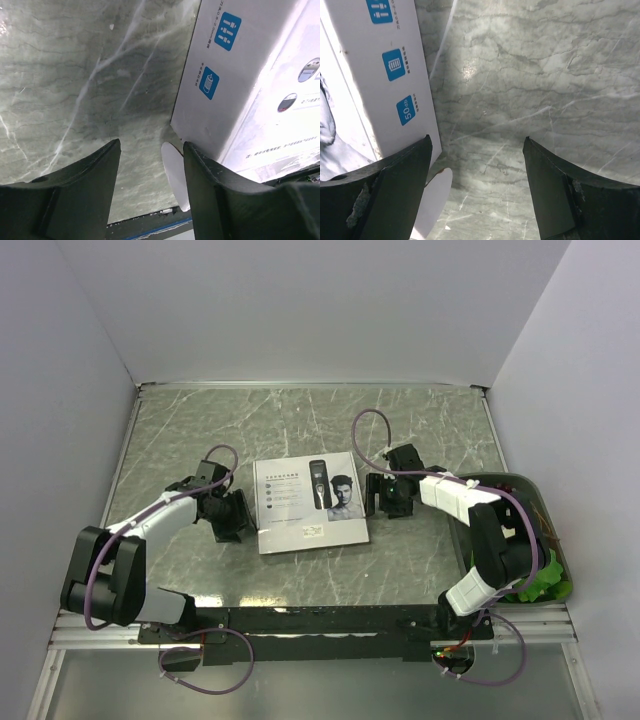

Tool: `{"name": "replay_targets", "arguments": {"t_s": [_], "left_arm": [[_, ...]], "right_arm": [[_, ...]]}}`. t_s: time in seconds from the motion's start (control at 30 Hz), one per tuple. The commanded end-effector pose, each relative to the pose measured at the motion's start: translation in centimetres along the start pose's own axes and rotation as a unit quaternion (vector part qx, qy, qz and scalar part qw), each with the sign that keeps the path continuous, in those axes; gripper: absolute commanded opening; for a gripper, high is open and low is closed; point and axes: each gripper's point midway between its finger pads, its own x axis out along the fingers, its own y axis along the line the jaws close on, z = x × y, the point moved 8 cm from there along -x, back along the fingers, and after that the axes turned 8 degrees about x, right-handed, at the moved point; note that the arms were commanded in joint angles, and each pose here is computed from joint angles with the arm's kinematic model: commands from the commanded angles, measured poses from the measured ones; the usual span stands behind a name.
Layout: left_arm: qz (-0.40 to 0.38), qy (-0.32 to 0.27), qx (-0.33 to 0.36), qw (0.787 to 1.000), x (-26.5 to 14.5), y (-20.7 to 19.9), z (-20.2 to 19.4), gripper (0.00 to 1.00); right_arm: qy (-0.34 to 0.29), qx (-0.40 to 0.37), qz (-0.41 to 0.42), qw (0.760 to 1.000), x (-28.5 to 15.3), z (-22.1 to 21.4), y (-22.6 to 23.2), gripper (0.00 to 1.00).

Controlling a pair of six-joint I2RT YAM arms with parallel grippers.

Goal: Sort the hair-cutting tools

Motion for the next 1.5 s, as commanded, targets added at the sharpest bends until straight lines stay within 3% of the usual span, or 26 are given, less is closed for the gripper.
{"name": "replay_targets", "arguments": {"t_s": [0.0, 0.27, 0.53, 1.07, 1.3, 1.47], "left_arm": [[-0.040, 0.008, 0.001, 0.999, -0.5, -1.8, 0.4, 0.59], [-0.057, 0.016, 0.000, 0.998, -0.1, -2.4, 0.3, 0.59], [-0.063, 0.014, 0.000, 0.998, 0.2, -2.3, 0.2, 0.59], [-0.070, 0.016, 0.005, 0.997, 0.7, -2.2, 0.0, 0.59], [-0.055, 0.005, 0.018, 0.998, 0.2, -2.2, 0.4, 0.60], [-0.028, -0.040, 0.036, 0.998, -0.9, -2.3, 1.9, 0.63]], "right_arm": [[0.074, 0.000, 0.023, 0.997, -0.9, -2.4, 0.7, 0.82], [0.112, 0.006, 0.052, 0.992, -1.3, -3.5, 1.1, 0.82], [0.130, 0.012, 0.034, 0.991, -1.2, -4.4, 0.6, 0.88], [0.160, 0.031, 0.027, 0.986, -0.8, -6.3, 0.7, 0.90], [0.125, 0.033, -0.003, 0.992, -0.7, -5.6, 0.3, 0.91], [0.077, 0.024, -0.029, 0.996, -1.1, -4.4, 0.1, 0.92]]}}
